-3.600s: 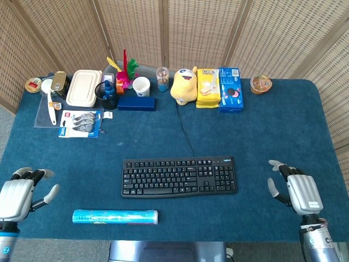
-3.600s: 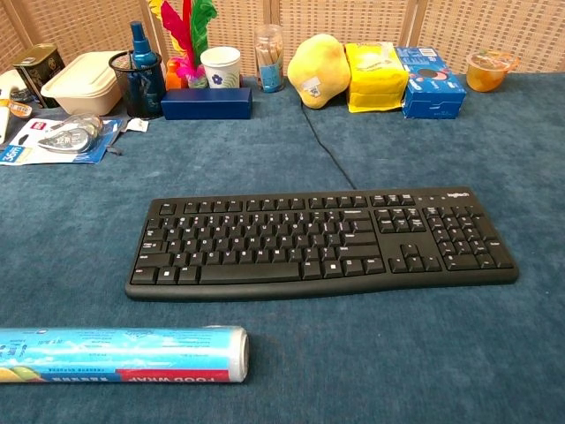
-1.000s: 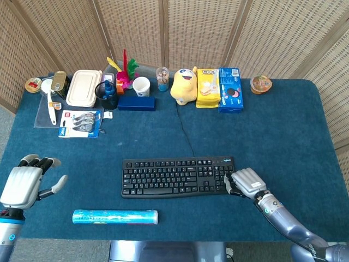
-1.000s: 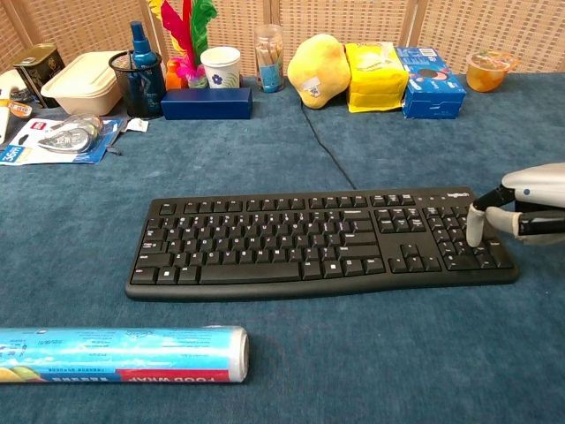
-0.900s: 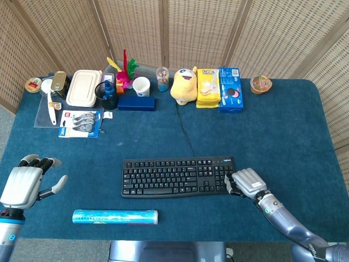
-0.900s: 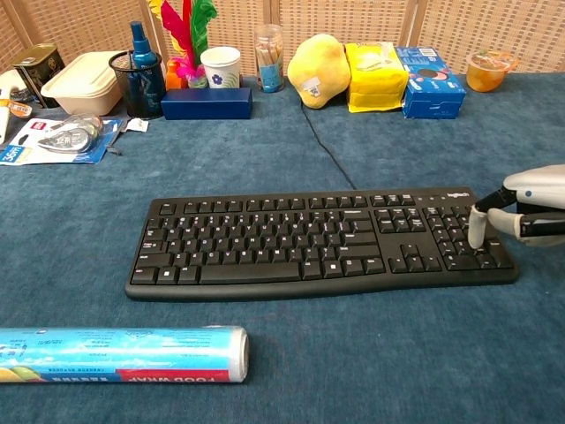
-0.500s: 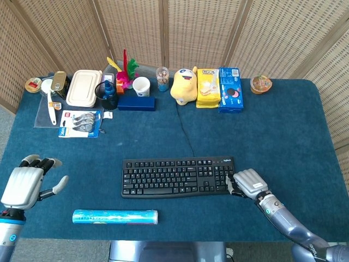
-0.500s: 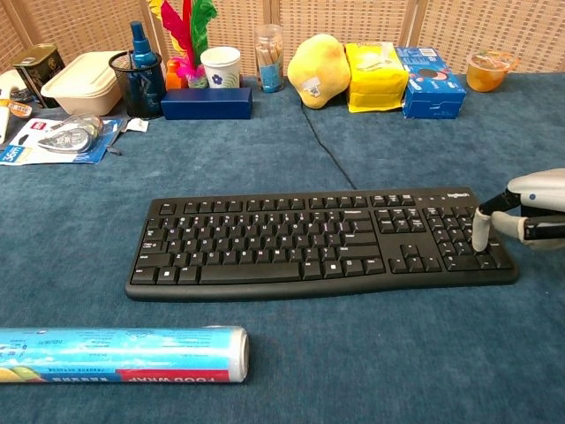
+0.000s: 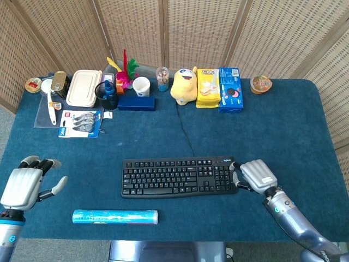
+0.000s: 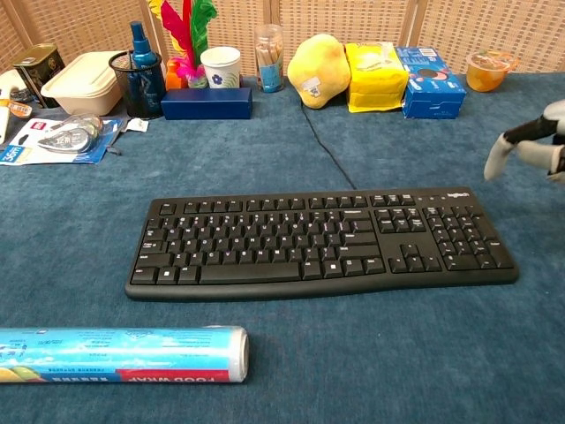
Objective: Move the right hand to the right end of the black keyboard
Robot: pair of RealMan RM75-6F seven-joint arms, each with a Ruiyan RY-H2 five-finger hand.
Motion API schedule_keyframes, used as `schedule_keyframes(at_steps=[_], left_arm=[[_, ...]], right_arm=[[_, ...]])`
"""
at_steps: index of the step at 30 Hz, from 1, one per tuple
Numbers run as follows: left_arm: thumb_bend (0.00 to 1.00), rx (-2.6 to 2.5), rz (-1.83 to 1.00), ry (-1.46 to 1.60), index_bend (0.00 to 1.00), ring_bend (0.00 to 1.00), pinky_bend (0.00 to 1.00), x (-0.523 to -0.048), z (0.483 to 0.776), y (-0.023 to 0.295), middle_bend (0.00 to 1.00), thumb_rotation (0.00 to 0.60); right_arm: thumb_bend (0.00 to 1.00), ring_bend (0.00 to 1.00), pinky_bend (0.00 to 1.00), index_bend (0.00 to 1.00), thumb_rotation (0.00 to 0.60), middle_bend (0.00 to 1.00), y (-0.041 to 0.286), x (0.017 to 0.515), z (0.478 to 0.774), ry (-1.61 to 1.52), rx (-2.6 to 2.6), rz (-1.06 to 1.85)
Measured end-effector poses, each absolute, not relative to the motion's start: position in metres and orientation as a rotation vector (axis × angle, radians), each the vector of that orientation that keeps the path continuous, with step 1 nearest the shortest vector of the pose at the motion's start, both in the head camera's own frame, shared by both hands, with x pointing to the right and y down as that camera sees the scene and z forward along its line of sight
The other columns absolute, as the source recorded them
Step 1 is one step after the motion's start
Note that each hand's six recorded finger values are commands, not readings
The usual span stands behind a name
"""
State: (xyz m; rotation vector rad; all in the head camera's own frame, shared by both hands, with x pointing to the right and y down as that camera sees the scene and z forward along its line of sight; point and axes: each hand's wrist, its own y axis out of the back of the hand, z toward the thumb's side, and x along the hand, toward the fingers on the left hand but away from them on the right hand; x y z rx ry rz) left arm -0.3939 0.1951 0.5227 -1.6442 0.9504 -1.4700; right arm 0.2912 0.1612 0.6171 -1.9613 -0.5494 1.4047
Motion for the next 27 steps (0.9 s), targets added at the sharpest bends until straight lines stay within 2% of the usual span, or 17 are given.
schedule_keyframes(at_steps=[2,6,11,17,27], left_arm=[[0.21,-1.647,-1.477,0.954,0.35,0.4,0.21,-0.396,0.523,0.198,0.43,0.0],[0.22,-1.651,-1.493,0.963,0.35,0.4,0.21,-0.4,0.523,0.204,0.43,0.0],[0.22,-1.656,-1.524,0.976,0.35,0.4,0.21,-0.408,0.524,0.215,0.43,0.0],[0.22,-1.664,-1.551,0.989,0.35,0.4,0.21,-0.414,0.525,0.225,0.43,0.0],[0.22,-1.678,-1.566,0.99,0.35,0.4,0.21,-0.417,0.531,0.231,0.43,0.0]], right_arm=[[0.66,0.96,0.86,0.26,0.0,0.84,0.159,0.297,0.61,-0.602,-1.945,1.404],[0.62,0.79,0.74,0.26,0.0,0.68,0.157,0.308,0.598,-0.717,-1.92,1.399],[0.6,0.66,0.63,0.26,0.0,0.58,0.159,0.329,0.582,-0.899,-1.865,1.388],[0.59,0.58,0.57,0.26,0.0,0.56,0.166,0.346,0.572,-1.027,-1.803,1.373],[0.59,0.58,0.56,0.27,0.0,0.56,0.181,0.366,0.564,-1.128,-1.695,1.376]])
